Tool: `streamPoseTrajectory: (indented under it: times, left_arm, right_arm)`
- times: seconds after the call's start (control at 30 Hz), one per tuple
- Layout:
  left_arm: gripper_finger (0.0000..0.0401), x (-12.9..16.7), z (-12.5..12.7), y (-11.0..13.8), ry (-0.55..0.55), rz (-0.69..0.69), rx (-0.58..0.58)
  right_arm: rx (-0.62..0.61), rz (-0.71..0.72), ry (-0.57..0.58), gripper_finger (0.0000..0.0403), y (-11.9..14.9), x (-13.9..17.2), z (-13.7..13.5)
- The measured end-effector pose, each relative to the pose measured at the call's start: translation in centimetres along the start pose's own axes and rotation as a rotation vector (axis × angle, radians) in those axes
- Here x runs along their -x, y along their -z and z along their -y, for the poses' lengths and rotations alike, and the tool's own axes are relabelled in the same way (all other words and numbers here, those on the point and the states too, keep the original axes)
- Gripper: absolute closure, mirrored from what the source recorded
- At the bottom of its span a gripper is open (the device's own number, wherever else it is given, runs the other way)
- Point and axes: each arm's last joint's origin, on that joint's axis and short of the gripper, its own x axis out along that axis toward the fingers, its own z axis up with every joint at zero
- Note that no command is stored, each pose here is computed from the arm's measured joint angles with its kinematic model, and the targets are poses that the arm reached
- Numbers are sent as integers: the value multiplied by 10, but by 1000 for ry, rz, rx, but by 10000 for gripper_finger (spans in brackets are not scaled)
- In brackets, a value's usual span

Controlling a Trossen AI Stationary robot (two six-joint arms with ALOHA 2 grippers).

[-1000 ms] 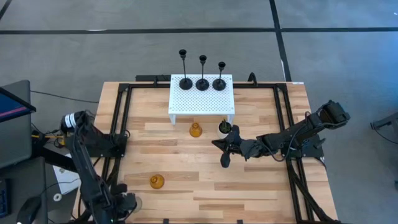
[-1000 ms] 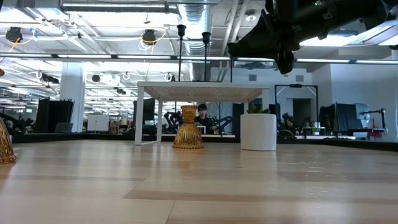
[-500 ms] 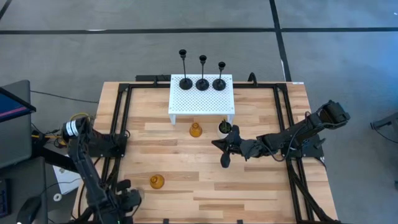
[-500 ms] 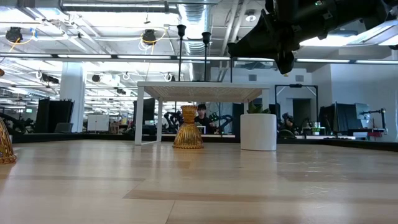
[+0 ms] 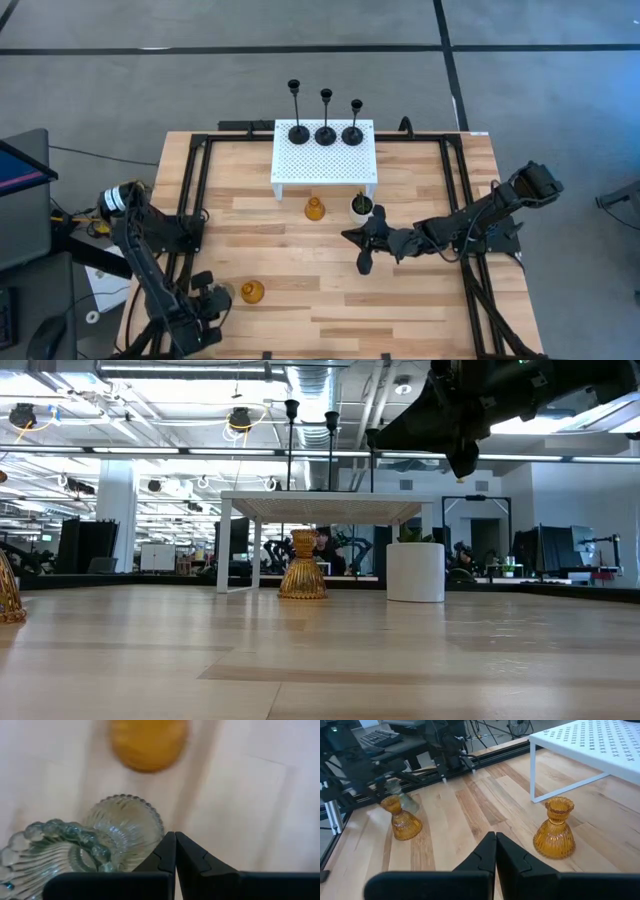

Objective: Pick & Place candle stick holders
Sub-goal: Put the transparent glass candle holder on the shelf

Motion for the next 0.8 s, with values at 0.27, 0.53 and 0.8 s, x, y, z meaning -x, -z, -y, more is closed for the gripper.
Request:
streamPoseTrajectory:
  times: [0.27,0.53,0.8]
  left_arm:
    - [398,-3,-32,-8,-74,117,7]
    - [398,10,-48,-15,35,49,84]
    - [398,34,-54,-16,216,-128,186]
  right_arm:
    - [2,0,10,403,0,0,1]
    - [9,-8,13,403,1,0,1]
    - [15,-10,31,403,2,0,2]
